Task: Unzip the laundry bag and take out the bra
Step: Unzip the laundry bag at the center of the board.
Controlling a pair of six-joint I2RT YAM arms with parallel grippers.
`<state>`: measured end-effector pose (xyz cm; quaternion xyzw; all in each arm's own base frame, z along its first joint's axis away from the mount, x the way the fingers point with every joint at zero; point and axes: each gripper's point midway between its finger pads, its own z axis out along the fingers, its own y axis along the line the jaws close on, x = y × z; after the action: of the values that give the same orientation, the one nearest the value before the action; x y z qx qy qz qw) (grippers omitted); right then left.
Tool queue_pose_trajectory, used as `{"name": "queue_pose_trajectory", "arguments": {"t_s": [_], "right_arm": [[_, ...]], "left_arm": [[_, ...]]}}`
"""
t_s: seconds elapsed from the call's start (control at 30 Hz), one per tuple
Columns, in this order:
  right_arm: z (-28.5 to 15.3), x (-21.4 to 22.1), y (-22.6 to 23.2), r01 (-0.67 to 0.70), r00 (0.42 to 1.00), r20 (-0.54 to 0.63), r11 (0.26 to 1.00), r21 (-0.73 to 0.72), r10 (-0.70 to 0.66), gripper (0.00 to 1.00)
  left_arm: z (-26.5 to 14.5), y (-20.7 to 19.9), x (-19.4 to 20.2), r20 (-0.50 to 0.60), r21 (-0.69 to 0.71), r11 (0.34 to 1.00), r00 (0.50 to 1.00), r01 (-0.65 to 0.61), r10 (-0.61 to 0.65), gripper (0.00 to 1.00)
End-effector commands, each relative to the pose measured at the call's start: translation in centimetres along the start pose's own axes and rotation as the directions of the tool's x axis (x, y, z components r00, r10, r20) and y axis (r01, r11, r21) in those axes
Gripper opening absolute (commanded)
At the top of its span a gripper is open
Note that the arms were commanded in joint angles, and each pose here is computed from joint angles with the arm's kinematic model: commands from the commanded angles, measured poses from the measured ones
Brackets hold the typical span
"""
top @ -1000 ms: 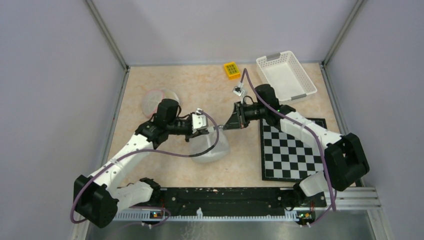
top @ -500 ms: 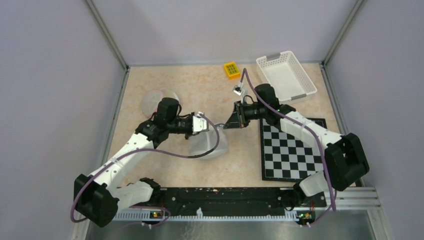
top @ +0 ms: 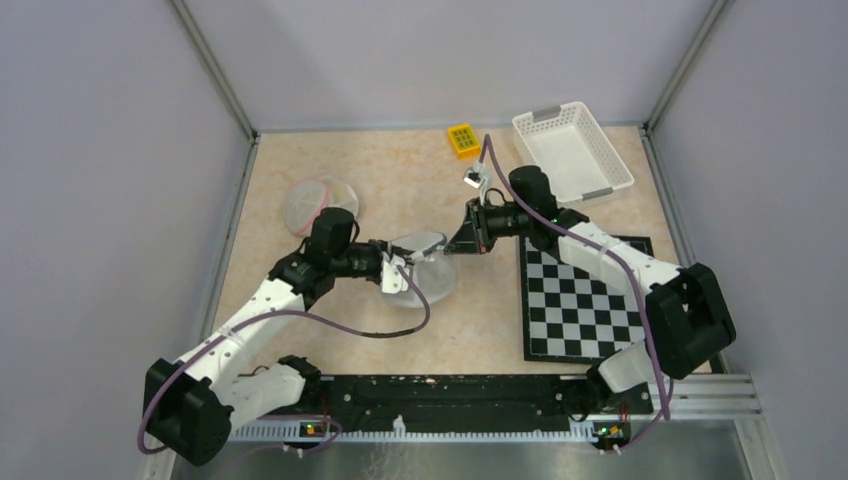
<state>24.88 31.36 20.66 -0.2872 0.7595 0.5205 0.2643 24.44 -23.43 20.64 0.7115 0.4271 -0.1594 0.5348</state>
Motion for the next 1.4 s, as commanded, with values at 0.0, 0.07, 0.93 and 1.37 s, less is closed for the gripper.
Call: {"name": "queue_pose_trajectory", "arguments": {"t_s": [0.0, 0.07, 0.93, 1.37], "right_arm": [[1.4, 2.1, -1.4, 0.026, 0.999, -0.033, 1.000, -0.016, -0.027, 0.00], [1.7, 3.1, -1.4, 0.024, 0.998, -0.050, 0.999, -0.032, -0.026, 0.00], [2.2, 5.5, 2.2, 0.031, 0.998, -0.056, 0.993, -0.116, -0.037, 0.00], [2.3, 5.3, 3.4, -0.014, 0.999, -0.048, 0.982, -0.186, 0.006, 0.00]], "left_arm": [[-0.4, -2.7, 1.4, -0.043, 0.052, 0.998, 0.998, -0.041, 0.043, 0.37], [-1.1, -3.4, 1.3, -0.068, 0.053, 0.998, 0.997, 0.031, -0.027, 0.44], [2.4, -6.9, -2.2, -0.039, 0.077, 0.854, 0.858, 0.514, -0.513, 0.73], [2.7, -5.0, 0.0, -0.089, -0.078, 0.856, 0.851, 0.511, -0.517, 0.59]]}}
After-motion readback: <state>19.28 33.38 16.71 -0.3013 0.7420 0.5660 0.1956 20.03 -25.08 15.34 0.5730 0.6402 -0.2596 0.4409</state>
